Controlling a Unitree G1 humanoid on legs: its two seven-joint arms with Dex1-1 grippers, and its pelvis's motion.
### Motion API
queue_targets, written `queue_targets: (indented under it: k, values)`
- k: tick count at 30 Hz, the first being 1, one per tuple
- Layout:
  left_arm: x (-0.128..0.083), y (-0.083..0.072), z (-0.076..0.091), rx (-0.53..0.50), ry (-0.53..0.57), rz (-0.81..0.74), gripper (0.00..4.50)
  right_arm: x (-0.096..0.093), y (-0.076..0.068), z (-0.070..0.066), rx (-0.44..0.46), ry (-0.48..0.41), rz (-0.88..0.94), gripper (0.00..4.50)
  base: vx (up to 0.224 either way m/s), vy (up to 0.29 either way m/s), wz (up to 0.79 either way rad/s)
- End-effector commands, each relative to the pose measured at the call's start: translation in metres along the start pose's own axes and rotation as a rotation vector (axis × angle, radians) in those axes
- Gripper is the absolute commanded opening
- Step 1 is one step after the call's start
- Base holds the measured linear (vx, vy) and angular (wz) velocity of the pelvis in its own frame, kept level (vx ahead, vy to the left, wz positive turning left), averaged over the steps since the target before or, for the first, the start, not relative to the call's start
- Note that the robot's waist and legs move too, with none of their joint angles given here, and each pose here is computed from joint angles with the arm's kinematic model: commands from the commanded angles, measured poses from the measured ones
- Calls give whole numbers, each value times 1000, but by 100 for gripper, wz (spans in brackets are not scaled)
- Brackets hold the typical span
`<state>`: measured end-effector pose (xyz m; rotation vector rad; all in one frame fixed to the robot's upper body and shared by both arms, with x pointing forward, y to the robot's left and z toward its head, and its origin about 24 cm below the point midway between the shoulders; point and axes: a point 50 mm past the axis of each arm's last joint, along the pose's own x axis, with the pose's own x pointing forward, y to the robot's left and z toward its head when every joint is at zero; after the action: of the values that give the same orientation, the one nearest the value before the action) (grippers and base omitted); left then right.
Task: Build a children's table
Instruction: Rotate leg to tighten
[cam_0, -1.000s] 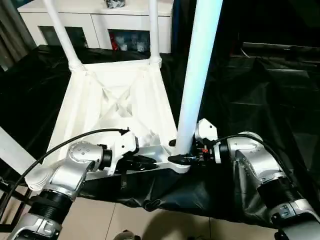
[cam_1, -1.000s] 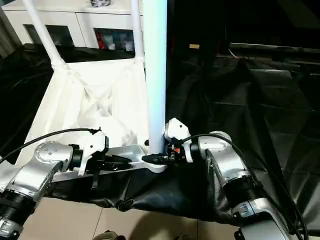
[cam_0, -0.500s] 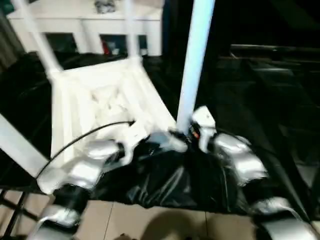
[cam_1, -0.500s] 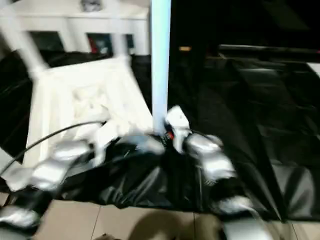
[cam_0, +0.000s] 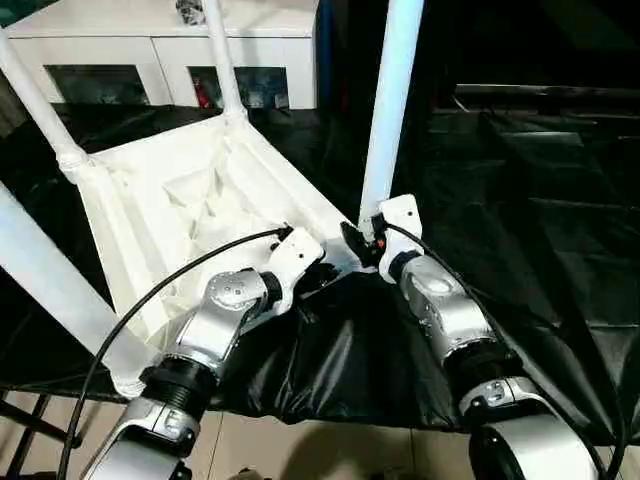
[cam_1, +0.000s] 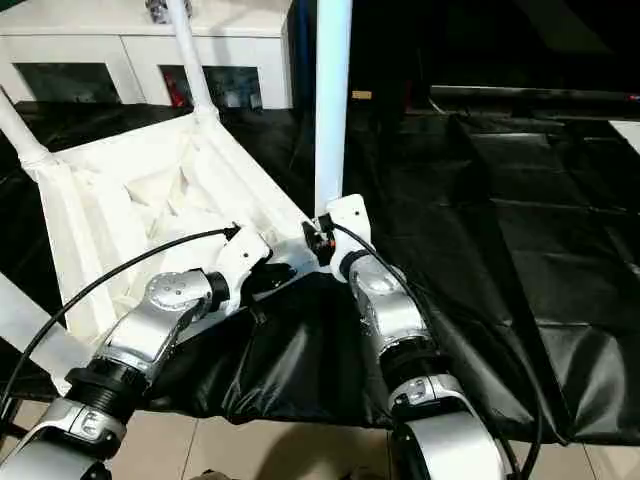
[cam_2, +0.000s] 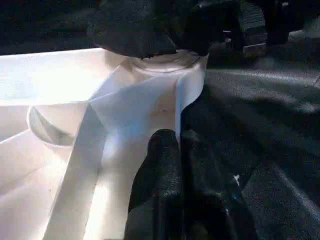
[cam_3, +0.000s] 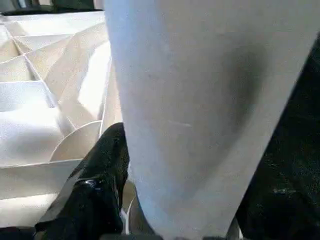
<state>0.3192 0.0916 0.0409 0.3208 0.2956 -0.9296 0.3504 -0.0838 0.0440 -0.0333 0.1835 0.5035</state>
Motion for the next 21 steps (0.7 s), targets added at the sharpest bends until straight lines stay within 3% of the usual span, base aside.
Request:
queue_targets:
  k: [1,8,11,18,21]
  values:
    - [0,-6,24,88,-132,-112,0,2,15,-3,-76,27,158,319,0,0,0]
    - [-12,-3,20,118,-129,-184,0,-11,4,-8,-169,68,340,329,0,0,0]
    - [-23,0,16,150,-117,-240,0,-26,-1,-13,-220,115,518,329,0,0,0]
    - [-46,3,11,137,-129,-354,0,-54,-2,-13,-234,153,826,329,0,0,0]
    - [-51,3,11,131,-135,-373,0,-60,-3,-13,-227,160,877,297,0,0,0]
